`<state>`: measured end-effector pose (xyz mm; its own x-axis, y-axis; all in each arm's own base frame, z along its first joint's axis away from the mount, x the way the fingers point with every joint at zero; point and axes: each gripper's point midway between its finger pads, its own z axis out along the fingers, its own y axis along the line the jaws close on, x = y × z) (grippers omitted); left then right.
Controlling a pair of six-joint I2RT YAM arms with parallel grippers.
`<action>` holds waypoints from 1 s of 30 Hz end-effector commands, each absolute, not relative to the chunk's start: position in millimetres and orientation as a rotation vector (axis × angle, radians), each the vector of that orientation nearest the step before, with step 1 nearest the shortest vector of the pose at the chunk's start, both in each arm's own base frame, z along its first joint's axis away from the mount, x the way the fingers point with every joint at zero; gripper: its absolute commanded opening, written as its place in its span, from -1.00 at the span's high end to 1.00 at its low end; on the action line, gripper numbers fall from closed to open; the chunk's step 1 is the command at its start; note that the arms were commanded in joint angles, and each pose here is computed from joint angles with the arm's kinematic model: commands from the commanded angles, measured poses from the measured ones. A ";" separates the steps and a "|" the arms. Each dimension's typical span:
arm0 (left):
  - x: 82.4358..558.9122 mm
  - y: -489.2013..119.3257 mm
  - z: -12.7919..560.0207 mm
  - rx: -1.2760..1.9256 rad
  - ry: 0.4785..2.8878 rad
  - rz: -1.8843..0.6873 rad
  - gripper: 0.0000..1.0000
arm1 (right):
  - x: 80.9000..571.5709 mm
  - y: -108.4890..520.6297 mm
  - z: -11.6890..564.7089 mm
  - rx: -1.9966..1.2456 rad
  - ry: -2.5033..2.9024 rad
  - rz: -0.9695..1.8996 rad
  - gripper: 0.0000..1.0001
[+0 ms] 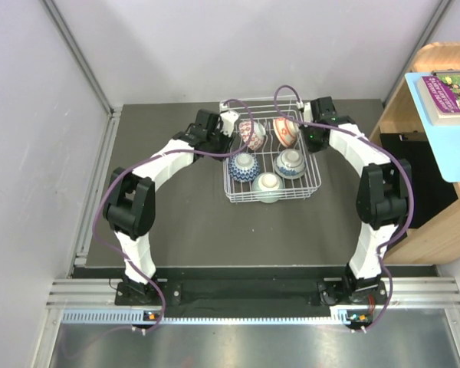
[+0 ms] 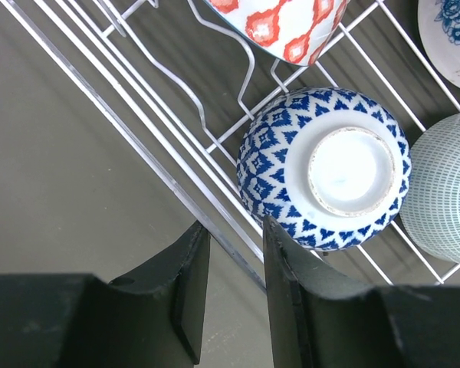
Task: Load the bowls into the dish rack
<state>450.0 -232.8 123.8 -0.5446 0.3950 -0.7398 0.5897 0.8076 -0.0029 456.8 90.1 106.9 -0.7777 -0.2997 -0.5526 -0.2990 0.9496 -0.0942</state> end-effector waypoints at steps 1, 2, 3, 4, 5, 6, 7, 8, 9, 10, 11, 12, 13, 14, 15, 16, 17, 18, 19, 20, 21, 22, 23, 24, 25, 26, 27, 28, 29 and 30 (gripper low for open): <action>454.4 -216.6 126.1 0.764 2.195 -0.230 0.73 | 446.0 124.8 103.6 -0.526 2.479 0.037 1.00; 453.1 -215.3 124.9 0.767 2.199 -0.225 0.76 | 443.7 128.3 103.2 -0.537 2.477 0.038 1.00; 451.9 -213.9 123.7 0.773 2.203 -0.218 0.81 | 440.8 132.3 102.0 -0.548 2.477 0.036 1.00; 450.9 -211.8 123.3 0.776 2.208 -0.206 0.83 | 437.2 135.4 101.5 -0.559 2.473 0.035 1.00; 448.7 -210.9 122.8 0.782 2.212 -0.206 0.84 | 433.5 143.9 101.3 -0.584 2.465 0.039 1.00; 446.9 -210.6 123.1 0.794 2.211 -0.208 0.85 | 431.2 146.5 101.0 -0.593 2.463 0.035 1.00; 443.3 -211.2 122.9 0.806 2.215 -0.219 0.86 | 426.3 152.0 101.0 -0.612 2.458 0.041 1.00; 439.6 -211.1 120.0 0.818 2.220 -0.228 0.86 | 424.6 154.3 101.5 -0.619 2.455 0.044 1.00; 437.3 -211.2 121.9 0.837 2.212 -0.232 0.88 | 422.5 155.6 101.3 -0.629 2.454 0.044 1.00; 432.4 -210.2 119.4 0.851 2.228 -0.238 0.88 | 418.9 158.5 102.9 -0.641 2.448 0.048 1.00; 429.6 -210.5 118.9 0.864 2.231 -0.246 0.89 | 417.3 159.6 103.9 -0.652 2.443 0.046 1.00; 426.8 -209.7 120.1 0.874 2.233 -0.244 0.92 | 416.2 160.3 105.5 -0.662 2.437 0.046 1.00; 423.4 -207.2 117.2 0.881 2.242 -0.241 0.93 | 414.4 162.9 107.4 -0.673 2.431 0.046 1.00; 420.7 -206.0 116.0 0.884 2.247 -0.245 0.95 | 412.6 162.7 106.9 -0.681 2.435 0.044 1.00; 417.7 -206.3 119.3 0.893 2.234 -0.250 0.98 | 411.9 163.6 107.3 -0.688 2.434 0.048 1.00; 412.6 -205.1 114.4 0.901 2.244 -0.257 0.99 | 410.1 165.2 107.3 -0.698 2.432 0.050 1.00; 409.8 -204.8 113.5 0.902 2.246 -0.263 1.00 | 408.4 166.4 107.1 -0.706 2.434 0.054 1.00; 406.5 -205.8 116.3 0.907 2.237 -0.274 1.00 | 405.7 168.5 105.8 -0.718 2.439 0.062 1.00; 401.7 -203.9 110.8 0.910 2.252 -0.277 1.00 | 401.7 171.0 104.7 -0.731 2.442 0.067 1.00; 399.7 -203.3 110.8 0.914 2.250 -0.283 1.00 | 399.1 173.0 103.7 -0.740 2.442 0.071 1.00; 396.7 -203.2 111.8 0.924 2.245 -0.289 1.00 | 396.6 175.4 103.5 -0.748 2.439 0.078 1.00; 391.3 -201.7 106.2 0.936 2.257 -0.295 1.00 | 391.2 179.3 102.2 -0.768 2.436 0.082 1.00; 388.7 -202.2 106.0 0.944 2.255 -0.302 1.00 | 389.2 180.9 102.4 -0.777 2.433 0.082 1.00; 385.3 -201.5 106.5 0.957 2.252 -0.305 1.00 | 387.0 182.7 102.7 -0.786 2.430 0.084 1.00; 381.7 -200.5 103.3 0.961 2.260 -0.309 1.00 | 383.2 186.2 103.1 -0.800 2.426 0.090 1.00; 380.2 -198.8 103.5 0.965 2.261 -0.307 1.00 | 380.1 187.4 102.2 -0.809 2.430 0.094 1.00; 378.3 -198.9 105.0 0.968 2.257 -0.309 1.00 | 377.7 189.4 103.0 -0.816 2.426 0.099 1.00; 375.9 -197.6 103.0 0.973 2.261 -0.311 1.00 | 373.0 190.9 102.9 -0.828 2.426 0.100 1.00; 374.7 -197.8 102.7 0.975 2.260 -0.311 1.00 | 369.9 192.5 102.0 -0.837 2.426 0.104 1.00; 373.9 -197.6 104.0 0.976 2.256 -0.312 1.00 | 366.9 193.2 102.2 -0.850 2.423 0.102 1.00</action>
<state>408.8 -183.7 119.3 -0.5425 0.4760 -0.6922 0.5888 0.8032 0.0907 412.4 146.3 106.7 -0.7107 -0.4062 -0.5744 -0.3683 0.9105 -0.1881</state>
